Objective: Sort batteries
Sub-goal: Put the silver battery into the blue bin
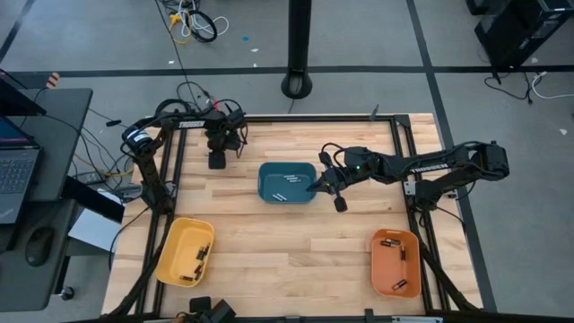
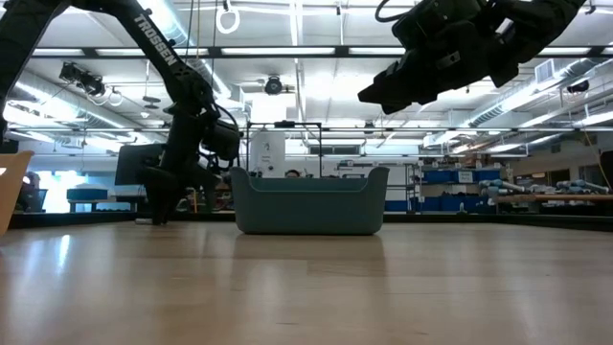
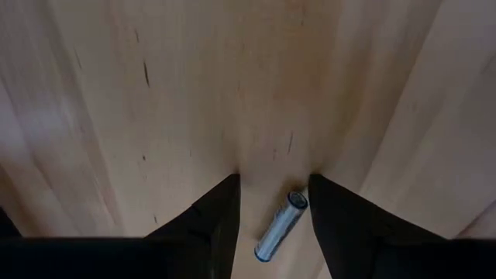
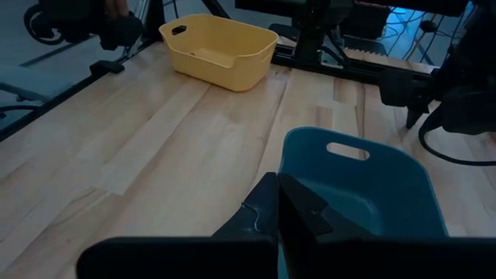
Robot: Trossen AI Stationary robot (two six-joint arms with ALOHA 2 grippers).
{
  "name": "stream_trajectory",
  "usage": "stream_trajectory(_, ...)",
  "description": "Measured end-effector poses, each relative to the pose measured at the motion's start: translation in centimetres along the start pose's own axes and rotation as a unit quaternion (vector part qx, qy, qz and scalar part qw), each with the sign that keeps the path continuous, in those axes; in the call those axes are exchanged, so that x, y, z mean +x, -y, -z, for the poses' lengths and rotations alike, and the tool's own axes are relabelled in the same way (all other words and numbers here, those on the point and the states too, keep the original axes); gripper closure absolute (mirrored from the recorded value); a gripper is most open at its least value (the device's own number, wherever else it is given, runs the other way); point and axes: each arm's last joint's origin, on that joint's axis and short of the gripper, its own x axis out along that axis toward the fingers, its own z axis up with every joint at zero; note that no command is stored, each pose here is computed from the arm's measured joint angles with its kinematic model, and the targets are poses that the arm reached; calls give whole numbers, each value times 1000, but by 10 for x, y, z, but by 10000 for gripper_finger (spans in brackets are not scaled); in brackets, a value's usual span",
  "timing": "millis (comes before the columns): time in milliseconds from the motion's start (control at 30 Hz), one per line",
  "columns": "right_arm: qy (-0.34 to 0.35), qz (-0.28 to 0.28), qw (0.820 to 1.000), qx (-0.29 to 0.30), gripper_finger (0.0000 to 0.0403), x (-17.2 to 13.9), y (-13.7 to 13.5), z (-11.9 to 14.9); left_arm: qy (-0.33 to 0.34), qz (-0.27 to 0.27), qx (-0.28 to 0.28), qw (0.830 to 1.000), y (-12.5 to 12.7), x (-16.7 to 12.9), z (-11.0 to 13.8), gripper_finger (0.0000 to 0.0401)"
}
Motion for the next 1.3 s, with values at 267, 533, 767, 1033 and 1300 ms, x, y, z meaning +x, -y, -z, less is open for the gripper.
stream_trajectory(267, 0, 0, 1000, 0, 393, 0, 0, 0, -1, 2, 0, 1000, 0, 1, 0, 263)
stream_trajectory(533, 0, 0, 1000, 0, 393, 0, 0, 0, -16, 1, 11, 1000, 2, -7, -4, 294)
stream_trajectory(767, 0, 0, 1000, 0, 393, 0, 0, 0, -40, -36, 23, 998, 4, -9, -7, 292)
stream_trajectory(1033, -7, -2, 1000, 2, 393, 0, -1, 1, -48, -30, 17, 998, 5, -9, -5, 292)
stream_trajectory(1300, -10, -3, 1000, 3, 393, 0, -1, 2, -4, -27, -21, 999, 7, -30, 2, 292)
